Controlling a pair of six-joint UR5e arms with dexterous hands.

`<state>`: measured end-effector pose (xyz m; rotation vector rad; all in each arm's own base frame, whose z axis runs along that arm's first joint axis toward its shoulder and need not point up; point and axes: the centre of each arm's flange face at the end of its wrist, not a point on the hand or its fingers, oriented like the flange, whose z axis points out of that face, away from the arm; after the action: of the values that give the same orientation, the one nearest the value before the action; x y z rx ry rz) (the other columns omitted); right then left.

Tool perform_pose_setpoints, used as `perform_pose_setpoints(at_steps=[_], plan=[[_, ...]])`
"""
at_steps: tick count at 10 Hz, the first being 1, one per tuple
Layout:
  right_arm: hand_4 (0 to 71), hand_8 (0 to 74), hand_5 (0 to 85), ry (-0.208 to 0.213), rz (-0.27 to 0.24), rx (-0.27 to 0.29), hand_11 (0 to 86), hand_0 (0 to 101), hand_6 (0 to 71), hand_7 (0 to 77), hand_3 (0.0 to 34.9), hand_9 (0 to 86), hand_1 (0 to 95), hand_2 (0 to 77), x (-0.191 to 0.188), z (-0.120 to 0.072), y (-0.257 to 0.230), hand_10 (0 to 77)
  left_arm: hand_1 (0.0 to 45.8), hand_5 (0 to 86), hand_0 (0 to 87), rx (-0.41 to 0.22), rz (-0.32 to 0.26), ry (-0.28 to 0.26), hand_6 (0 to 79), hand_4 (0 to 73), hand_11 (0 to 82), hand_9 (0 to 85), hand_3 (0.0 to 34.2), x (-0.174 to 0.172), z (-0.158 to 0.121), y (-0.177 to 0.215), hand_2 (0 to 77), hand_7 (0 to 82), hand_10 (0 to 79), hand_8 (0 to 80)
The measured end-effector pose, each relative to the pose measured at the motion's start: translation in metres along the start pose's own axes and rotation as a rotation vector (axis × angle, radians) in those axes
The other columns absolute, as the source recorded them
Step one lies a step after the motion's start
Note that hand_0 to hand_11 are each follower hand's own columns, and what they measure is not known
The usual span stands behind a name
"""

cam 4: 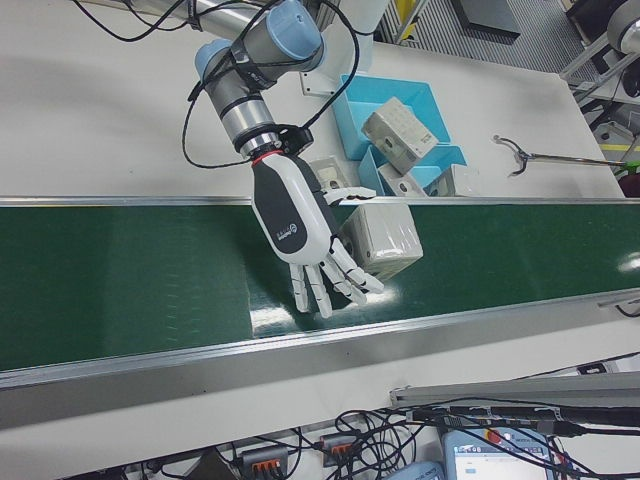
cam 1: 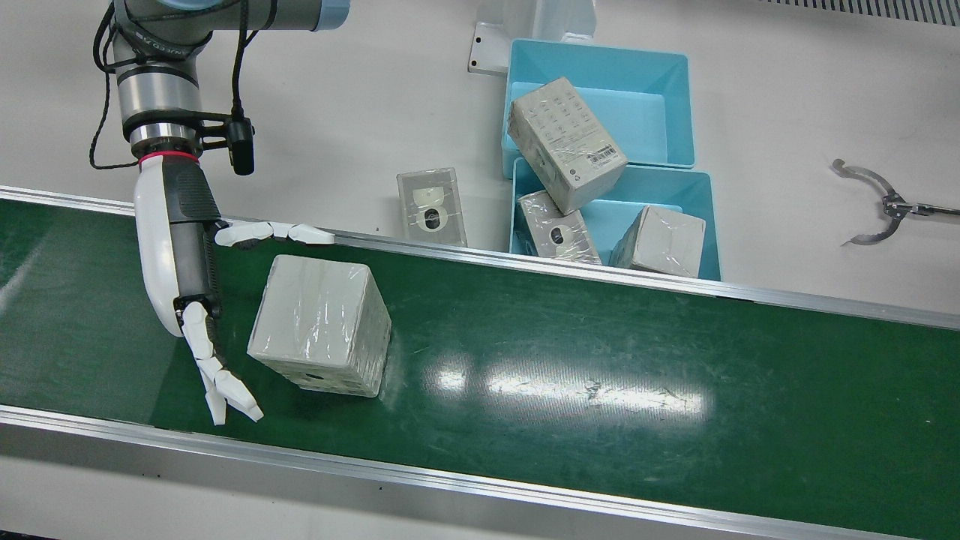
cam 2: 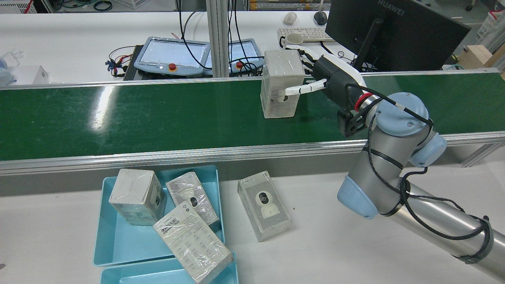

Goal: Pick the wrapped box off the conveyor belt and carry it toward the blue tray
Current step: 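Close the right hand around the white wrapped box on the belt, then lift the wrapped box off the belt and carry it toward the blue tray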

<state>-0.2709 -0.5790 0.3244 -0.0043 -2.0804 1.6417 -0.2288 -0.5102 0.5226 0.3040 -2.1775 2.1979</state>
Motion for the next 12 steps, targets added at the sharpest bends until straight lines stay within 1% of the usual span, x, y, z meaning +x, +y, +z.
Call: perform_pose_setpoints(at_steps=[1, 2, 3, 4, 5, 6, 7, 8, 9, 10, 11, 12], plan=[[0.0, 0.5, 18.5, 0.000, 0.000, -0.001, 6.5, 41, 0.0, 13.6, 29.7, 5.4, 11.5, 15.3, 0.000, 0.002, 0.001, 3.3, 0.0, 0.5, 0.0, 0.000, 0.000, 0.000, 0.0, 0.5, 0.0, 0.0, 0.0, 0.000, 0.000, 0.000, 0.5, 0.5, 0.5, 0.0], [0.0, 0.5, 18.5, -0.001, 0.001, -0.002, 7.6, 41, 0.0, 13.6, 29.7, 2.7, 11.5, 15.3, 0.000, 0.004, 0.003, 4.4, 0.0, 0.5, 0.0, 0.000, 0.000, 0.000, 0.0, 0.5, 0.0, 0.5, 0.0, 0.000, 0.000, 0.000, 0.5, 0.5, 0.5, 0.5], [0.0, 0.5, 18.5, -0.001, 0.002, -0.005, 7.6, 41, 0.0, 13.6, 29.7, 2.7, 11.5, 15.3, 0.001, 0.006, 0.005, 4.4, 0.0, 0.5, 0.0, 0.000, 0.000, 0.000, 0.0, 0.5, 0.0, 0.5, 0.0, 0.000, 0.000, 0.000, 1.1, 0.5, 0.5, 0.5], [3.3, 0.5, 22.9, 0.000, 0.004, -0.009, 10.4, 42, 0.0, 13.6, 29.7, 2.2, 11.5, 18.5, 0.002, 0.007, 0.008, 6.0, 0.0, 0.5, 0.0, 0.000, 0.000, 0.000, 0.0, 0.0, 0.0, 0.5, 0.0, 0.000, 0.000, 0.000, 0.5, 0.5, 0.5, 0.5], [11.5, 0.5, 30.0, -0.004, 0.009, -0.008, 13.1, 42, 0.5, 21.3, 30.6, 2.2, 11.5, 24.0, 0.007, 0.008, 0.011, 8.7, 0.0, 0.5, 0.0, 0.000, 0.000, 0.000, 0.0, 0.0, 0.0, 0.5, 0.0, 0.000, 0.000, 0.000, 0.5, 0.5, 0.5, 0.5], [16.9, 10.4, 34.9, -0.012, 0.014, -0.004, 18.5, 39, 8.2, 28.4, 28.8, 9.3, 2.7, 28.4, 0.013, 0.007, 0.014, 15.3, 0.0, 0.5, 0.0, 0.000, 0.000, 0.000, 0.5, 0.5, 0.0, 0.0, 0.0, 0.000, 0.000, 0.000, 0.5, 0.5, 0.5, 0.5], [20.7, 21.3, 37.6, -0.018, 0.022, -0.001, 30.5, 37, 17.5, 37.1, 24.5, 19.1, 3.3, 24.0, 0.017, 0.007, 0.015, 23.5, 0.0, 0.5, 0.0, 0.000, 0.000, 0.000, 0.5, 0.5, 0.0, 0.5, 0.0, 0.000, 0.000, 0.000, 0.5, 0.5, 0.5, 0.5], [23.5, 30.5, 39.8, -0.021, 0.036, -0.001, 35.5, 35, 21.8, 39.8, 21.2, 28.9, 1.6, 25.1, 0.018, 0.007, 0.017, 25.6, 0.0, 0.5, 0.0, 0.000, 0.000, 0.000, 0.0, 0.0, 0.0, 0.5, 0.0, 0.000, 0.000, 0.000, 1.1, 0.5, 0.0, 0.5], [25.1, 37.1, 40.9, -0.027, 0.055, -0.009, 35.5, 34, 24.0, 42.5, 17.6, 37.6, 0.5, 26.2, 0.017, 0.005, 0.021, 24.0, 0.0, 0.5, 0.0, 0.000, 0.000, 0.000, 0.0, 0.0, 0.0, 0.0, 0.0, 0.000, 0.000, 0.000, 1.1, 0.5, 0.5, 0.5], [26.7, 33.8, 47.5, -0.038, 0.075, -0.030, 33.8, 37, 31.6, 49.1, 9.2, 49.6, 0.5, 24.0, 0.012, 0.002, 0.030, 24.5, 0.0, 0.5, 0.0, 0.000, 0.000, 0.000, 0.5, 0.5, 0.0, 0.0, 0.0, 0.000, 0.000, 0.000, 0.5, 0.5, 0.5, 0.5], [26.7, 33.8, 47.5, -0.058, 0.099, -0.068, 33.8, 37, 31.6, 49.1, 9.2, 49.6, 0.5, 24.0, 0.007, -0.003, 0.046, 24.5, 0.0, 0.5, 0.0, 0.000, 0.000, 0.000, 0.0, 0.0, 0.0, 0.0, 0.0, 0.000, 0.000, 0.000, 0.5, 0.5, 0.5, 0.5], [26.7, 31.1, 48.5, -0.084, 0.128, -0.117, 32.2, 38, 32.2, 50.2, 4.3, 46.9, 0.5, 25.6, 0.005, -0.011, 0.066, 21.8, 0.0, 0.5, 0.0, 0.000, 0.000, 0.000, 0.5, 0.0, 0.0, 0.0, 0.0, 0.000, 0.000, 0.000, 0.5, 0.5, 0.5, 0.5]])
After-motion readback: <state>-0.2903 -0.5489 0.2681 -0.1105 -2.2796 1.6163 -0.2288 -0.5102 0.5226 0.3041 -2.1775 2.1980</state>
